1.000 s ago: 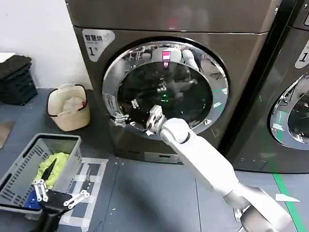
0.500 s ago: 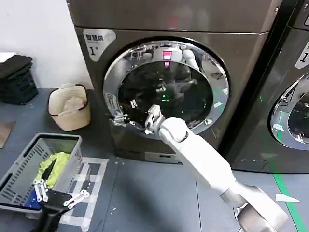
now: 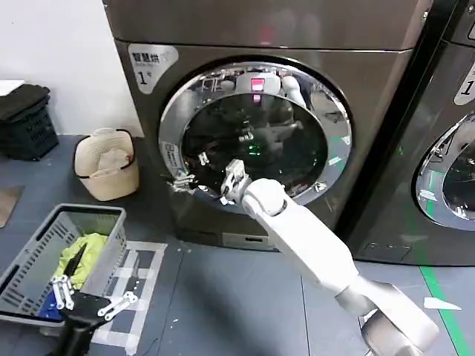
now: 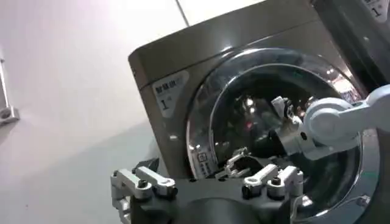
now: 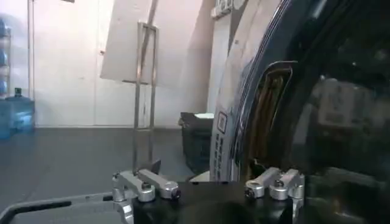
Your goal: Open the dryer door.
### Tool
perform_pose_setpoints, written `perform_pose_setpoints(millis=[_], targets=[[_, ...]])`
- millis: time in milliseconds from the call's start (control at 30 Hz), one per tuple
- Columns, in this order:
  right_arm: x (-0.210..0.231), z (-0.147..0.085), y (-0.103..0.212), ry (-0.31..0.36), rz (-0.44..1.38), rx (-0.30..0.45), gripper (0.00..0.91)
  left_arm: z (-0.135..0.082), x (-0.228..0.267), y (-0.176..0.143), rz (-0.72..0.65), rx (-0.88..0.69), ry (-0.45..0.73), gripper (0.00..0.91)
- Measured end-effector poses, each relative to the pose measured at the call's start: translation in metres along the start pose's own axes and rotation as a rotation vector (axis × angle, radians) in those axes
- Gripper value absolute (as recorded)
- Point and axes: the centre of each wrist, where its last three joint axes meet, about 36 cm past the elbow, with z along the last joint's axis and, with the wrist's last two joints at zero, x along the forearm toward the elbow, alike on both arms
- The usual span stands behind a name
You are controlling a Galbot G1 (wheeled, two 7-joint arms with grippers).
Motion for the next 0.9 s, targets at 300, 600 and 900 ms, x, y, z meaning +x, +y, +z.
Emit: perform_pose_setpoints(millis=[300,600,900], targets=[[-0.001,0.001,0.001,0.007,-0.03,0.003,0.907,0.0,-0.001,-0.001,0.002,0.003,-0.003,0.907],[-0.005,0.002,0.005,0.008,-0.081,0.008,0.907,0.001,-0.001,-0.002,0.006,0.007,-0.003,0.907],[-0.001,0.001,0.011,0.001,-0.134,0.007,0.907,0.001,0.0,-0.003,0.007,0.008,-0.001,0.907]])
